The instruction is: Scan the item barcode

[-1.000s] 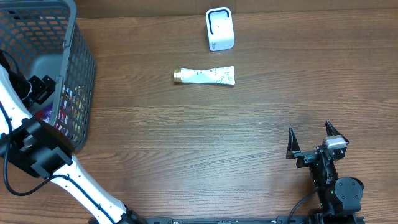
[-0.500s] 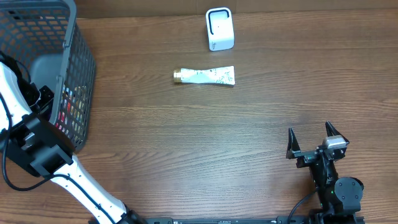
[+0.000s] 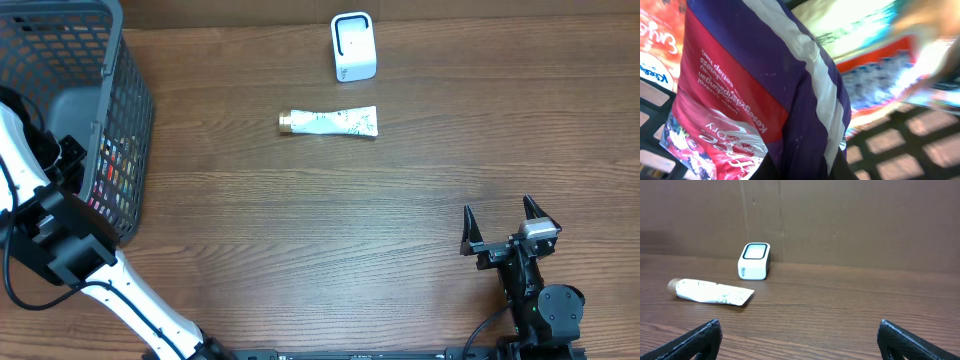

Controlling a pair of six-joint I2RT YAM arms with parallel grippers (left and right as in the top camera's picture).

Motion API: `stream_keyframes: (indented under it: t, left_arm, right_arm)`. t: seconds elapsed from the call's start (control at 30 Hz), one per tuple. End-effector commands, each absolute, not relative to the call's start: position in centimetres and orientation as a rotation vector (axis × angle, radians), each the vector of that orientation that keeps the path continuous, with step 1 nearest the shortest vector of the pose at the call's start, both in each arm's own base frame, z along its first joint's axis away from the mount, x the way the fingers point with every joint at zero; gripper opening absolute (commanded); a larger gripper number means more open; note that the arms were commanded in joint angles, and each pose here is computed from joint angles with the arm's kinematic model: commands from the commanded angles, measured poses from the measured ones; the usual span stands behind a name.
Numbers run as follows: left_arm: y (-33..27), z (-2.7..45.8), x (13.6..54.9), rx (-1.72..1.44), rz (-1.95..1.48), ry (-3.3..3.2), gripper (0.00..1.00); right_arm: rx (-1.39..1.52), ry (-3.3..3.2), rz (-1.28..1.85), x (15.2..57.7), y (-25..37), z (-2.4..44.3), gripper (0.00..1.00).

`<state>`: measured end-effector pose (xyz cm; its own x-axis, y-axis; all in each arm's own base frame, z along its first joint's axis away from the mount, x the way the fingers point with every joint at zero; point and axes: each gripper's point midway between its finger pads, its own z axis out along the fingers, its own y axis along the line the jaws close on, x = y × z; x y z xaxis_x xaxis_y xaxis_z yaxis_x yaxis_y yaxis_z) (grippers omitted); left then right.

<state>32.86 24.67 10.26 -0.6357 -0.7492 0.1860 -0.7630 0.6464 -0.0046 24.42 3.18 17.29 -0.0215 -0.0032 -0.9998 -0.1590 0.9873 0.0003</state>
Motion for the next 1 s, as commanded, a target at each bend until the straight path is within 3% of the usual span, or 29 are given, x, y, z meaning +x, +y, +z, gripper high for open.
stream_keyframes:
  t: [0.0, 0.33, 0.5, 0.6, 0.7, 0.8, 0.87, 0.97]
  left_arm:
    - [24.6, 19.0, 34.7, 1.359, 0.148, -2.947, 0.04]
    - [22.0, 35.1, 32.7, 1.533, 0.084, -3.376, 0.04]
    - [16.1, 43.7, 31.2, 1.418, 0.412, -3.712, 0.04]
    - [8.9, 50.0, 29.9, 1.001, 0.991, -3.936, 0.04]
    - [3.2, 52.2, 29.2, 0.572, 1.374, -3.926, 0.04]
    - [-0.7, 51.9, 29.6, 0.293, 1.495, -3.853, 0.04]
    - [-4.5, 51.3, 29.9, -0.058, 1.552, -3.789, 0.04]
    - [-9.2, 48.7, 30.9, -0.391, 1.422, -3.713, 0.04]
  right_arm:
    - [-0.137, 1.583, 0.128, 24.4, 3.4, 17.1, 1.0]
    - [-0.137, 1.583, 0.128, 24.4, 3.4, 17.1, 1.0]
    - [-0.137, 1.583, 0.128, 24.4, 3.4, 17.1, 1.0]
    - [-0.137, 1.583, 0.128, 24.4, 3.4, 17.1, 1.0]
    - [-0.137, 1.583, 0.128, 24.4, 3.4, 17.1, 1.0]
    - [-0.137, 1.583, 0.128, 24.4, 3.4, 17.1, 1.0]
    - [-0.137, 1.583, 0.128, 24.4, 3.4, 17.1, 1.0]
    - [-0.137, 1.583, 0.128, 24.4, 3.4, 17.1, 1.0]
